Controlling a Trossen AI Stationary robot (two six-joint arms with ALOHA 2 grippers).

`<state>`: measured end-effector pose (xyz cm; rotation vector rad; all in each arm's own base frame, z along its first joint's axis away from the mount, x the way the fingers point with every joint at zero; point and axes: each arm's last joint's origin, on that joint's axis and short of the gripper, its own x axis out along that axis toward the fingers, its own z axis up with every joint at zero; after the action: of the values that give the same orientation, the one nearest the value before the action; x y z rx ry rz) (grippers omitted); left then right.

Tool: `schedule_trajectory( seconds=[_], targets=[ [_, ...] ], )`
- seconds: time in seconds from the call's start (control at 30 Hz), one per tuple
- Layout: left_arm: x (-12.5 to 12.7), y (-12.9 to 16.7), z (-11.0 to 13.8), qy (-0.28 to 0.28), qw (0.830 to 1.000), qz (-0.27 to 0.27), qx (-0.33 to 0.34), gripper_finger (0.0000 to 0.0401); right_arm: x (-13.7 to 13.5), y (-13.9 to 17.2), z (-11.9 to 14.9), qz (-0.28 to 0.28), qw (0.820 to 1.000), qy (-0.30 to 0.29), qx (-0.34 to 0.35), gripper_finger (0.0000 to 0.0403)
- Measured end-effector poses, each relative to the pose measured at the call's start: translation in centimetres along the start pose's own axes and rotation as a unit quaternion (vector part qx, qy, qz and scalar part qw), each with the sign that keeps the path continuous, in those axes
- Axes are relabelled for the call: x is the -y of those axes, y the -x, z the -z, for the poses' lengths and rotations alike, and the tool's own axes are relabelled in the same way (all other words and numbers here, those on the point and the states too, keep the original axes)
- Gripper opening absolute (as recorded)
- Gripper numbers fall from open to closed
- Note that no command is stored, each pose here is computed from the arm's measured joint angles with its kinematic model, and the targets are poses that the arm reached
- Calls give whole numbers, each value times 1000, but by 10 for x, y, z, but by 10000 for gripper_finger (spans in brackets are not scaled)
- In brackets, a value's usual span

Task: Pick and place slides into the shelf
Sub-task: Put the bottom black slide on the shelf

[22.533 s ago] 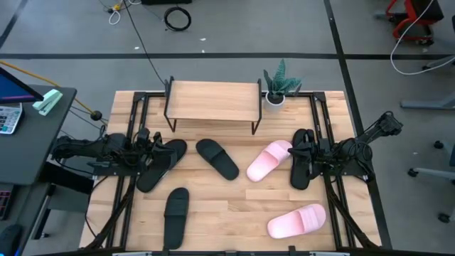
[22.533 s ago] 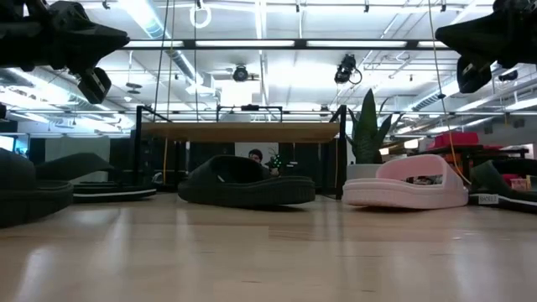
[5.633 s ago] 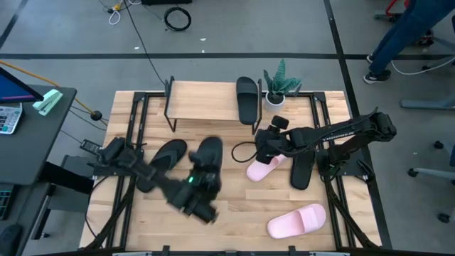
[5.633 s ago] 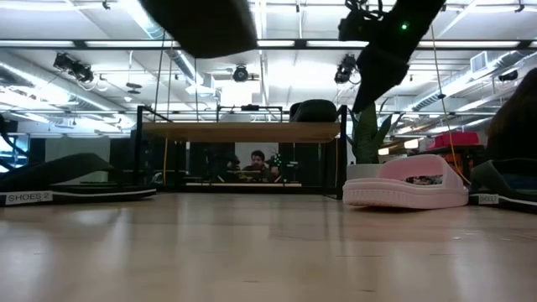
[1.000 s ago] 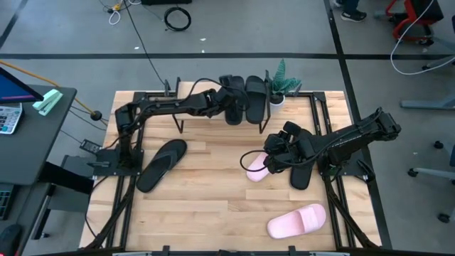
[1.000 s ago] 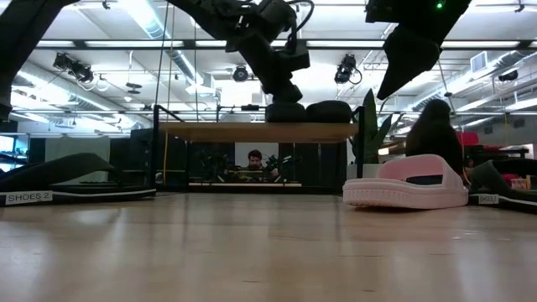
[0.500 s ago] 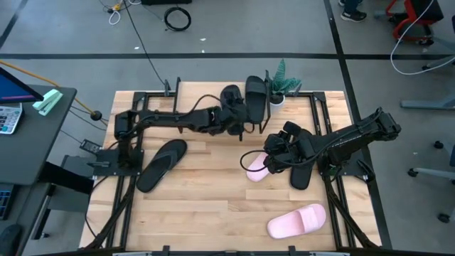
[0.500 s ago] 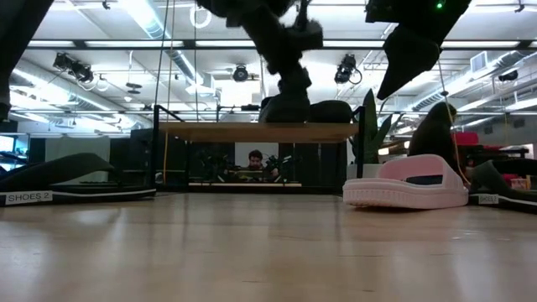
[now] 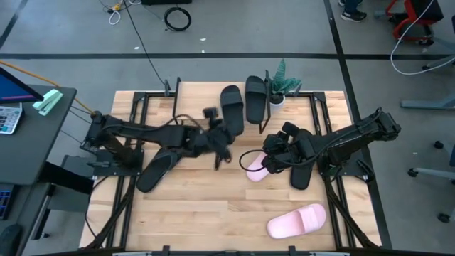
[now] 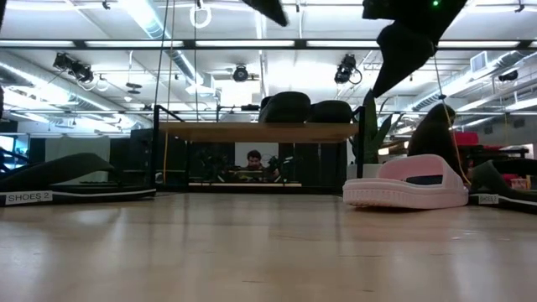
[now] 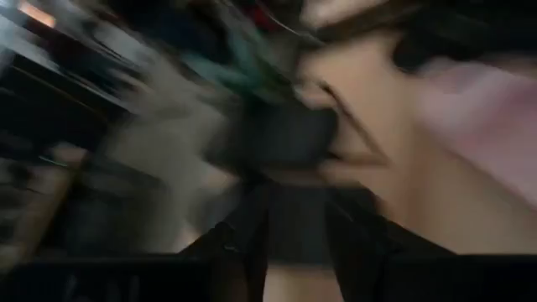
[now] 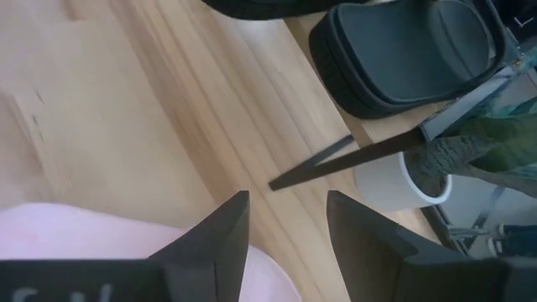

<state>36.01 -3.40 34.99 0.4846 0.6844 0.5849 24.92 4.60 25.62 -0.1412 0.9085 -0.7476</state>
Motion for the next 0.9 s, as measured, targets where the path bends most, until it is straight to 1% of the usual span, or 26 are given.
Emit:
schedule_trajectory(
  seconds=[0.1, 0.17, 0.2, 0.23, 0.27, 0.33, 0.4, 0.5, 0.53, 0.63, 0.73, 0.83, 0.9],
  targets=[
    [11, 11, 13, 50, 994, 84, -43, 75, -1, 0, -2, -4, 1000, -7, 6, 163],
    [22, 11, 20, 63, 991, 103, -61, 43, -2, 0, -3, -7, 1000, -9, 10, 157],
    [29, 11, 24, 58, 990, 107, -65, 25, -2, 0, -4, -10, 1000, -13, 14, 151],
    [34, 10, 29, 52, 990, 110, -69, 13, -3, 0, -5, -14, 1000, -18, 17, 145],
    [39, 9, 34, 49, 990, 112, -73, 9, -4, 0, -6, -23, 999, -24, 19, 135],
    [46, 7, 42, 57, 989, 112, -84, 11, -8, 1, -10, -55, 997, -40, 25, 112],
    [51, 7, 50, 65, 988, 101, -98, 10, -14, 2, -17, -103, 993, -45, 40, 80],
    [52, 9, 57, 63, 987, 84, -117, 5, -23, 5, -29, -180, 980, -36, 80, 23],
    [52, 11, 58, 64, 987, 77, -122, 5, -25, 6, -34, -200, 974, -33, 96, 12],
    [52, 20, 63, 61, 988, 57, -133, 11, -34, 5, -42, -230, 964, -33, 128, 14],
    [48, 34, 66, 53, 989, 40, -135, 7, -42, -5, -45, -228, 964, -26, 134, 9],
    [42, 47, 71, 49, 988, 38, -142, 5, -48, -20, -48, -226, 965, -20, 133, 5],
    [35, 58, 73, 55, 987, 37, -146, 11, -51, -33, -55, -229, 962, -28, 145, 6]
  ],
)
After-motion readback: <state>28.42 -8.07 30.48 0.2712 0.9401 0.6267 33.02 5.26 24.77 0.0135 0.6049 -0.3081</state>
